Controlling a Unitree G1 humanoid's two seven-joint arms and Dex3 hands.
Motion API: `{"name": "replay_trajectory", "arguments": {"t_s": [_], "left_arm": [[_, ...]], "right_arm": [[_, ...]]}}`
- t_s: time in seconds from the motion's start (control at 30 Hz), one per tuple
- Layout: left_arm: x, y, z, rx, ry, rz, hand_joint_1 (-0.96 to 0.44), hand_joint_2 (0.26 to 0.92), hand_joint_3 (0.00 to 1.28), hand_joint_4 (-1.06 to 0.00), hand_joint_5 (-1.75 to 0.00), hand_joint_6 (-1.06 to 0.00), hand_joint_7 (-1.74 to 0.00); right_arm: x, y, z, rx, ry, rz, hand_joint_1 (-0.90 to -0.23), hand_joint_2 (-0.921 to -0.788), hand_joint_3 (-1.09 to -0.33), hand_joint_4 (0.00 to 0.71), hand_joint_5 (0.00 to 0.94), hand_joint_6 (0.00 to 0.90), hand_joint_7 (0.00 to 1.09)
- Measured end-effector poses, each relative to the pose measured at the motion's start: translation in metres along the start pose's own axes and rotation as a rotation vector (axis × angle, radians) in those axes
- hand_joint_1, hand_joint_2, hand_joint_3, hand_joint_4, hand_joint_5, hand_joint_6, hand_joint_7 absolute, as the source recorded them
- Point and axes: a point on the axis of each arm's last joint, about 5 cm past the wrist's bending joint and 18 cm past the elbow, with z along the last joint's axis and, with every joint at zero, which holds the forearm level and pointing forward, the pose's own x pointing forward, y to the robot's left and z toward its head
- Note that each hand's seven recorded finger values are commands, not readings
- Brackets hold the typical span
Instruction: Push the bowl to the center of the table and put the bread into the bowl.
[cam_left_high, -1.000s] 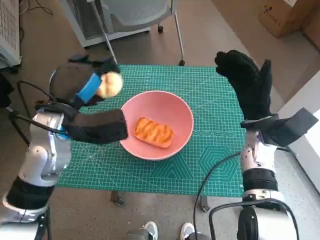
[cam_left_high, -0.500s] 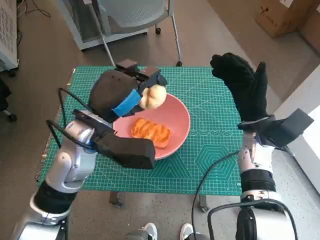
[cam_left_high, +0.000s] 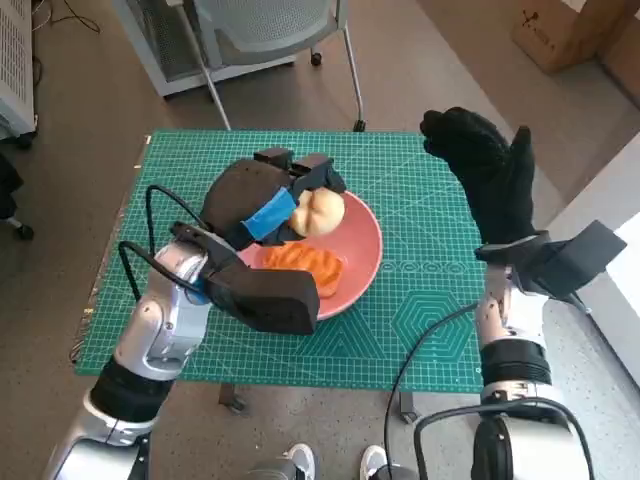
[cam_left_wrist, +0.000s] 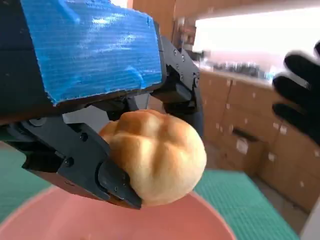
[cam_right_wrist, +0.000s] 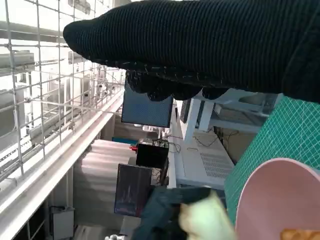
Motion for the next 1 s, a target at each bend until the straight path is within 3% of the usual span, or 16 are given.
{"name": "replay_trajectory", "arguments": {"t_s": [0.03, 0.13, 0.23, 0.47, 0.67, 0.9, 1.0], "left_arm": [[-0.001, -0.001, -0.001, -0.016, 0.016, -0.024, 0.01, 0.839, 0.03, -0.33, -0.2, -0.41, -0.27], [-0.004, -0.002, -0.004, -0.062, 0.065, -0.085, -0.01, 0.798, 0.01, -0.14, -0.07, -0.3, -0.09], [-0.008, -0.001, -0.004, -0.093, 0.101, -0.127, -0.1, 0.781, 0.01, -0.05, -0.02, -0.23, -0.03], [-0.015, 0.006, -0.006, -0.133, 0.089, -0.122, -0.34, 0.792, 0.01, 0.0, 0.0, -0.18, 0.0], [-0.026, 0.009, -0.013, -0.249, 0.056, -0.065, -0.37, 0.799, 0.01, 0.0, 0.0, -0.17, 0.0], [-0.042, 0.014, -0.022, -0.408, 0.045, 0.072, -0.42, 0.855, 0.03, 0.0, 0.0, -0.15, -0.02], [-0.049, 0.017, -0.024, -0.491, 0.027, 0.167, -0.54, 0.899, 0.13, 0.0, 0.0, -0.16, -0.03]], "right_arm": [[0.0001, 0.0, 0.0, 0.0, -0.002, 0.001, -0.616, -0.921, -0.779, 0.227, 0.002, 0.374, 0.0], [0.0004, 0.0, 0.001, -0.004, -0.006, 0.002, -0.615, -0.921, -0.781, 0.228, 0.002, 0.372, 0.0], [0.0006, 0.001, 0.001, -0.007, -0.009, 0.003, -0.613, -0.921, -0.784, 0.228, 0.002, 0.37, 0.0], [0.0011, 0.002, 0.001, -0.005, -0.01, 0.004, -0.617, -0.921, -0.785, 0.22, 0.0, 0.362, 0.0], [0.0015, 0.003, 0.0, -0.005, -0.01, 0.005, -0.621, -0.921, -0.785, 0.216, 0.0, 0.347, 0.0], [0.0022, 0.004, 0.0, -0.006, -0.012, 0.005, -0.627, -0.921, -0.788, 0.215, 0.001, 0.344, 0.0], [0.0027, 0.005, 0.0, -0.006, -0.012, 0.005, -0.632, -0.921, -0.789, 0.215, 0.0, 0.344, 0.0]]}}
